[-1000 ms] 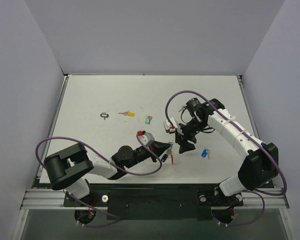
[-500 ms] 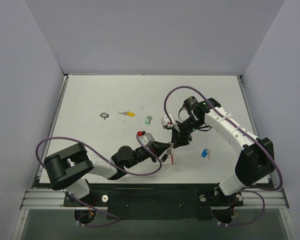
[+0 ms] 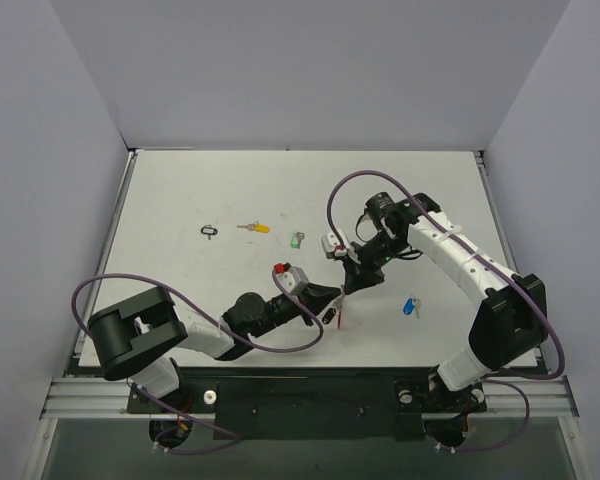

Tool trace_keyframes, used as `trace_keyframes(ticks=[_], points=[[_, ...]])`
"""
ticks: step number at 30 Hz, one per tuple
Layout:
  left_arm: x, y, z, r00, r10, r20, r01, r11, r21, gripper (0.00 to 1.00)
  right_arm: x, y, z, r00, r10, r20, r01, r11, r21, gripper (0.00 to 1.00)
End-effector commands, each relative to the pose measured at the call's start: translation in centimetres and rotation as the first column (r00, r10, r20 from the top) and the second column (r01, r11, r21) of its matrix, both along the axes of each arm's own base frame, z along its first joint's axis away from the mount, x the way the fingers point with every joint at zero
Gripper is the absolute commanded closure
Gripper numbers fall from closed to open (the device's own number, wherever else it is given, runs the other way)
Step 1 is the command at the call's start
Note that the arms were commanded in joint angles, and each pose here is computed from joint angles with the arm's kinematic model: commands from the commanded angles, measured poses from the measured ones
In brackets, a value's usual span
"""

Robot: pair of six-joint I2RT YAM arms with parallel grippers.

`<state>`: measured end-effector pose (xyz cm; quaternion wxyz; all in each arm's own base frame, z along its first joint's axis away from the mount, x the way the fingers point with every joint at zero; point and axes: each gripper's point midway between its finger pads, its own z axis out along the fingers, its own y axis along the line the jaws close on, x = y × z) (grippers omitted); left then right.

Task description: Put the keys on the keyring

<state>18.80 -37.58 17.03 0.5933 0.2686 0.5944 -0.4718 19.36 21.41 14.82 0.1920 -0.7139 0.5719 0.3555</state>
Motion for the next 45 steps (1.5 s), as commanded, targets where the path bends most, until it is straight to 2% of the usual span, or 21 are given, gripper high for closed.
trace_keyframes(ticks=[1, 2, 3, 5, 8, 9, 14, 18, 28, 37, 45], points=[[-0.5, 1.6, 7.8, 0.989, 0.038, 0.146, 0.003, 0.963, -0.270, 1.00, -0.7, 0.1, 1.7, 0.999, -0.026, -0.047, 0.024, 0.998, -0.051, 1.00], [-0.6, 1.7, 7.8, 0.988, 0.036, 0.147, 0.005, 0.963, -0.271, 0.95, -0.5, -0.1, 1.8, 0.999, -0.035, -0.039, 0.032, 0.997, -0.076, 1.00], [-0.7, 1.9, 7.6, 0.988, 0.037, 0.147, 0.003, 0.964, -0.265, 0.78, -0.5, -0.4, 1.8, 0.998, -0.049, -0.038, 0.044, 0.991, -0.125, 1.00], [-0.9, 2.4, 7.3, 0.989, 0.038, 0.144, -0.001, 0.968, -0.252, 0.59, -0.2, -1.2, 1.9, 0.998, -0.067, -0.019, 0.060, 0.970, -0.235, 1.00], [-1.3, 3.0, 6.8, 0.988, 0.038, 0.149, -0.008, 0.980, -0.198, 0.52, -0.8, -2.8, 2.3, 0.999, -0.031, -0.029, 0.018, 0.924, -0.381, 1.00], [-1.3, 2.9, 5.4, 0.991, 0.030, 0.129, -0.012, 0.990, -0.139, 0.50, -0.9, -3.4, 2.3, 0.999, -0.020, -0.026, 0.007, 0.896, -0.443, 1.00], [-1.1, 3.4, 5.5, 0.982, 0.073, 0.174, -0.066, 0.997, -0.048, 0.48, -0.6, -4.8, 2.0, 0.999, -0.019, 0.030, 0.033, 0.798, -0.602, 1.00], [-0.8, 2.6, 5.2, 0.976, 0.078, 0.202, -0.081, 0.997, 0.004, 0.48, -0.1, -4.7, 2.2, 0.999, -0.031, 0.043, 0.052, 0.758, -0.650, 1.00], [-0.6, 0.1, 5.0, 0.971, 0.053, 0.234, -0.054, 0.999, -0.003, 0.57, -0.2, -4.2, 2.0, 0.999, -0.044, 0.010, 0.040, 0.754, -0.656, 1.00], [0.7, -0.8, 5.0, 0.953, 0.090, 0.289, -0.098, 0.995, 0.015, 0.57, -0.8, -3.9, 2.2, 1.000, -0.026, -0.017, 0.009, 0.769, -0.639, 1.00], [0.8, -1.7, 4.1, 0.952, 0.067, 0.299, -0.081, 0.996, 0.034, 0.59, -1.0, -3.7, 2.3, 1.000, -0.021, -0.023, 0.002, 0.778, -0.628, 1.00]])
